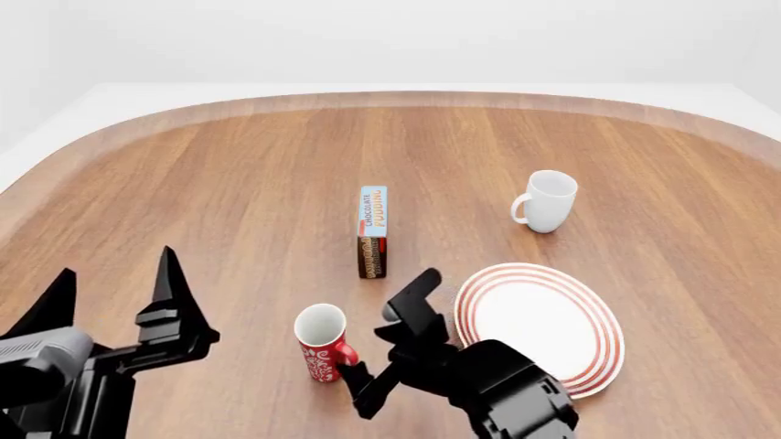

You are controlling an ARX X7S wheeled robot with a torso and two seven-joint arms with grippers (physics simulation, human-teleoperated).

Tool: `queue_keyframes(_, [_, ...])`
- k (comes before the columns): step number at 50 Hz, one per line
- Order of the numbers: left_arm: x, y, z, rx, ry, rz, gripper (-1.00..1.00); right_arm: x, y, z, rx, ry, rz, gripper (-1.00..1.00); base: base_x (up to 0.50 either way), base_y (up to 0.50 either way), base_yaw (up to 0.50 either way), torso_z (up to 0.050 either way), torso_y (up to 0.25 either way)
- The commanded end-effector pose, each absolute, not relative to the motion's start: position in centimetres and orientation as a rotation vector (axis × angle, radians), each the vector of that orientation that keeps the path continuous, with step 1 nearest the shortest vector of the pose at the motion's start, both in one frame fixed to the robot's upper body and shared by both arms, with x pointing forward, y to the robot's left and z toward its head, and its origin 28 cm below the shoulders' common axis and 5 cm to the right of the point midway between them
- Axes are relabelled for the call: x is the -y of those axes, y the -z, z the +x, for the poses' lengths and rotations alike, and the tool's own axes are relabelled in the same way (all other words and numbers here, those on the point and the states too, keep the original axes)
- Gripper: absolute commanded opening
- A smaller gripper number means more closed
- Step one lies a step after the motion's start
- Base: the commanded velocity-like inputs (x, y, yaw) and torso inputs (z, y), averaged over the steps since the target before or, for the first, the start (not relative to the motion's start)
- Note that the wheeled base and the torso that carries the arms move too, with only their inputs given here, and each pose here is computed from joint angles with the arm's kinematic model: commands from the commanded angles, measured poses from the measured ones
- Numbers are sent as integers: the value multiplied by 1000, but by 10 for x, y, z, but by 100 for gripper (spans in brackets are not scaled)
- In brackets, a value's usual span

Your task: Pick up the red mug and put it on the plate

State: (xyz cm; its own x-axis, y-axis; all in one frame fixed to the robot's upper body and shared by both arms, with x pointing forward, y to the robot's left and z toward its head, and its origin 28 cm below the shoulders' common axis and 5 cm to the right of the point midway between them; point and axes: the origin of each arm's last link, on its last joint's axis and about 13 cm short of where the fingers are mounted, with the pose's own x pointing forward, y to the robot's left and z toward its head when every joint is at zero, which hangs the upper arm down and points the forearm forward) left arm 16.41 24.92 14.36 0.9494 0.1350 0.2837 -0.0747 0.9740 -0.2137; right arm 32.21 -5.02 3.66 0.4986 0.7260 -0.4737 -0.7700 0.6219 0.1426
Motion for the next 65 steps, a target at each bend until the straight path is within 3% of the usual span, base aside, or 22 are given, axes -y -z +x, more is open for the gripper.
queue_keyframes(1, [-248,-145,159,302,-94,-211,100,48,-29,326,-556,-916,-96,100,0,0,0,0,0])
queue_keyframes(29, [-250,-146,162,300,-96,-213,100,39,-27,331,-576,-955,-123,100,0,0,0,0,0])
queue_keyframes(30, [-250,-146,161,300,-97,-214,100,39,-28,331,-570,-954,-119,-100,0,0,0,0,0])
queue_keyframes(41, [-249,-145,162,297,-91,-213,100,43,-29,328,-532,-917,-111,-100,0,0,0,0,0])
queue_keyframes(45, [-250,-146,161,301,-92,-213,100,46,-28,331,-509,-811,-161,-100,0,0,0,0,0])
queue_keyframes(54, [-249,-147,161,304,-91,-215,100,50,-45,323,-314,-658,-323,-100,0,0,0,0,0])
queue_keyframes(65, [-249,-147,161,306,-90,-217,100,56,-72,309,-162,-600,-361,-100,0,0,0,0,0])
